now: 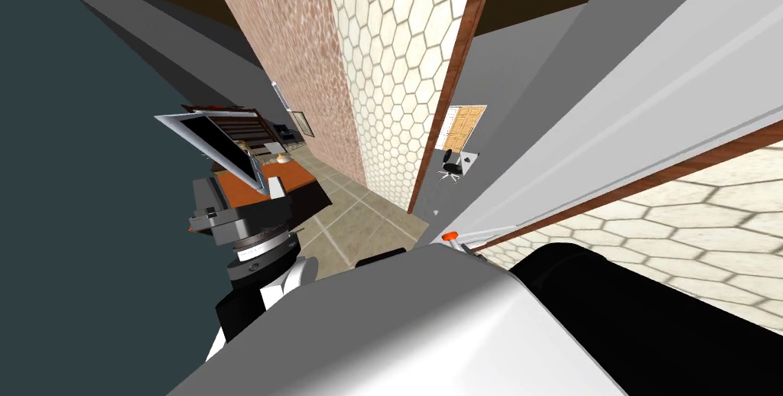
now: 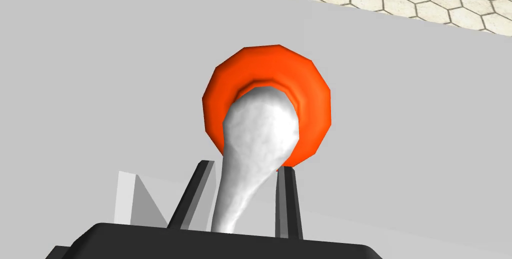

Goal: Pull the door open

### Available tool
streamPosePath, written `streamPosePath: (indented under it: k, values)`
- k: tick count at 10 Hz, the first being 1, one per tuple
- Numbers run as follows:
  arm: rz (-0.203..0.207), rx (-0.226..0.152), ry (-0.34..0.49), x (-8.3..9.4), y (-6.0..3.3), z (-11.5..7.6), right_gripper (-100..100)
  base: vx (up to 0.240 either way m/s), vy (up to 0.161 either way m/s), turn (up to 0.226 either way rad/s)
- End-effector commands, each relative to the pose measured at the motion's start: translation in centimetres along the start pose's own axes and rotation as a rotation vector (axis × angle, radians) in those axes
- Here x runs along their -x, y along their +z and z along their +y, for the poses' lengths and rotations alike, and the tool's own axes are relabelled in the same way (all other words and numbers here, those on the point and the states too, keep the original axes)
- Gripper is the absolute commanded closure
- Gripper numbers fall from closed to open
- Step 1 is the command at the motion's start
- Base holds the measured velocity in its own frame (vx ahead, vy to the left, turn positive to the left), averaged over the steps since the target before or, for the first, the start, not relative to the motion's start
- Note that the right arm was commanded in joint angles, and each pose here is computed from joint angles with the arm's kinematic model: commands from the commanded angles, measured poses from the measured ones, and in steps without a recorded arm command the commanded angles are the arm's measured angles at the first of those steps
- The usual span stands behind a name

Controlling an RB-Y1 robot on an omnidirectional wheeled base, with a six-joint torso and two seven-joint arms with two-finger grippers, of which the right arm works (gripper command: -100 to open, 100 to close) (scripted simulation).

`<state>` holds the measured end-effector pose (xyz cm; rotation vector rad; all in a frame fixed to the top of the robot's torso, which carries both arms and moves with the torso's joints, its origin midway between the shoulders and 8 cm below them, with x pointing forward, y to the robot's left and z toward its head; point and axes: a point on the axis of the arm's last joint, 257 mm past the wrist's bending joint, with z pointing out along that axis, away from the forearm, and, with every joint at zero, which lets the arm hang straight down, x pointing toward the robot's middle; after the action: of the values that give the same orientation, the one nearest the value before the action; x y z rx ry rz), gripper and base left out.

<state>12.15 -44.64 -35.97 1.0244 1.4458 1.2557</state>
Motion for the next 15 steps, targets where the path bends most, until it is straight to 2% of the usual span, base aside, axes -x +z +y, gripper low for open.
streamPosePath:
  k: [1,3,7,10,15]
  values:
    - [0.02,-0.01,0.021,-1.3,-0.38,-0.7,100,-0.091,-0.026,-0.021]
    - [0.02,-0.011,0.02,-1.5,-0.67,-0.7,100,-0.06,-0.008,-0.015]
    - [0.035,0.021,0.02,-2.5,-1.43,0.1,100,-0.198,-0.071,0.05]
    - [0.038,0.028,0.02,-2.7,-1.54,0.3,100,-0.114,-0.004,0.015]
    - [0.039,0.031,0.02,-2.8,-1.59,0.4,100,-0.025,-0.004,0.014]
